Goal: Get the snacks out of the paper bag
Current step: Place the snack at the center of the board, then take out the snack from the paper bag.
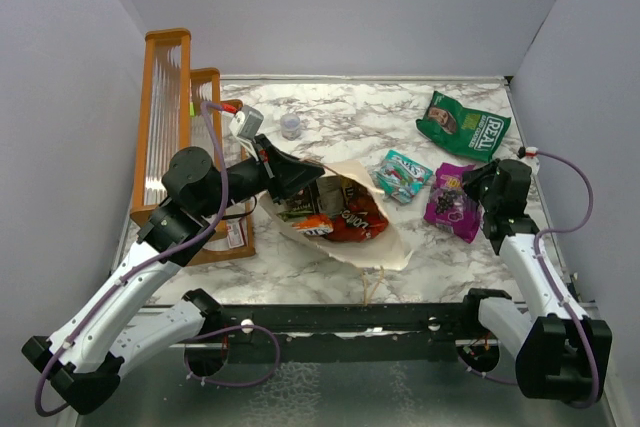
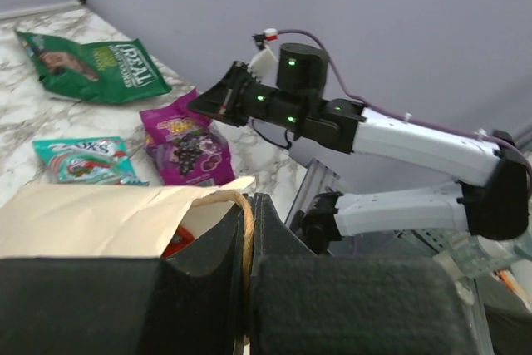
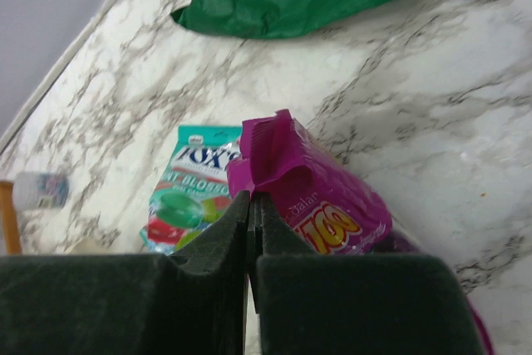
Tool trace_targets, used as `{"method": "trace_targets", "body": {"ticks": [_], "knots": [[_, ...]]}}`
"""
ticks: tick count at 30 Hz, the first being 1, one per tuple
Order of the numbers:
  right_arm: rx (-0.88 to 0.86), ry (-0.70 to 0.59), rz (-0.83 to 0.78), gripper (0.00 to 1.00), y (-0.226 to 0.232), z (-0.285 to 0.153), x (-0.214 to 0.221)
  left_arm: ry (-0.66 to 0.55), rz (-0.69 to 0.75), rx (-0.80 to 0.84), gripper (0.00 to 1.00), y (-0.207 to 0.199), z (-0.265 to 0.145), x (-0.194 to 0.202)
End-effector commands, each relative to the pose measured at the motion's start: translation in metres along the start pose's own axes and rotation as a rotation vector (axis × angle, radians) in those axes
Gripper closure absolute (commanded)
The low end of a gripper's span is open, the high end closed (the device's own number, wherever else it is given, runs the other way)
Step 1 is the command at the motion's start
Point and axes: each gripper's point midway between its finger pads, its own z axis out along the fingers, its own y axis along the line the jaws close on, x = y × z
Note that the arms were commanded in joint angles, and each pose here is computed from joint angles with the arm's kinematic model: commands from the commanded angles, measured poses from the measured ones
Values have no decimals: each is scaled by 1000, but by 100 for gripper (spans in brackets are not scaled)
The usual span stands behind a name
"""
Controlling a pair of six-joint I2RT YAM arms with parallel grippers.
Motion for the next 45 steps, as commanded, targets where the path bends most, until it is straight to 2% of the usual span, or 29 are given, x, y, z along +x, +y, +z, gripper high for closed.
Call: {"method": "trace_targets", "body": {"ticks": [1, 3, 9, 14, 17, 21, 24, 30, 34, 37, 45], "knots": [[157, -90, -105, 93, -29, 13, -20, -10, 44, 166, 100, -29, -3, -2], [195, -72, -109, 88, -40, 17, -12, -6, 33, 191, 100, -31, -2, 0], [195, -56, -123, 64, -43, 14, -8, -4, 31, 212, 100, -35, -4, 2], [92, -111, -168, 42, -10, -3, -41, -7, 34, 208, 100, -33, -6, 4], [-40, -146, -225, 35, 24, -18, -63, -11, 35, 199, 100, -32, -6, 5], [-387, -85, -389, 34, 94, -41, -65, -21, 40, 184, 100, -29, -5, 3], [-635, -2, -431, 34, 133, -66, -47, -34, 45, 163, 100, -26, -5, 0], [-954, 11, -537, 33, 192, -131, -17, -107, 102, 11, 100, -7, -11, -18], [-1052, 55, -567, 32, 211, -152, 1, -210, 174, -186, 100, 16, -28, -46], [-1071, 70, -571, 32, 218, -155, 4, -240, 203, -346, 100, 35, -40, -62], [-1119, 83, -559, 32, 237, -161, 1, -177, 264, -489, 100, 57, -21, -88]]}}
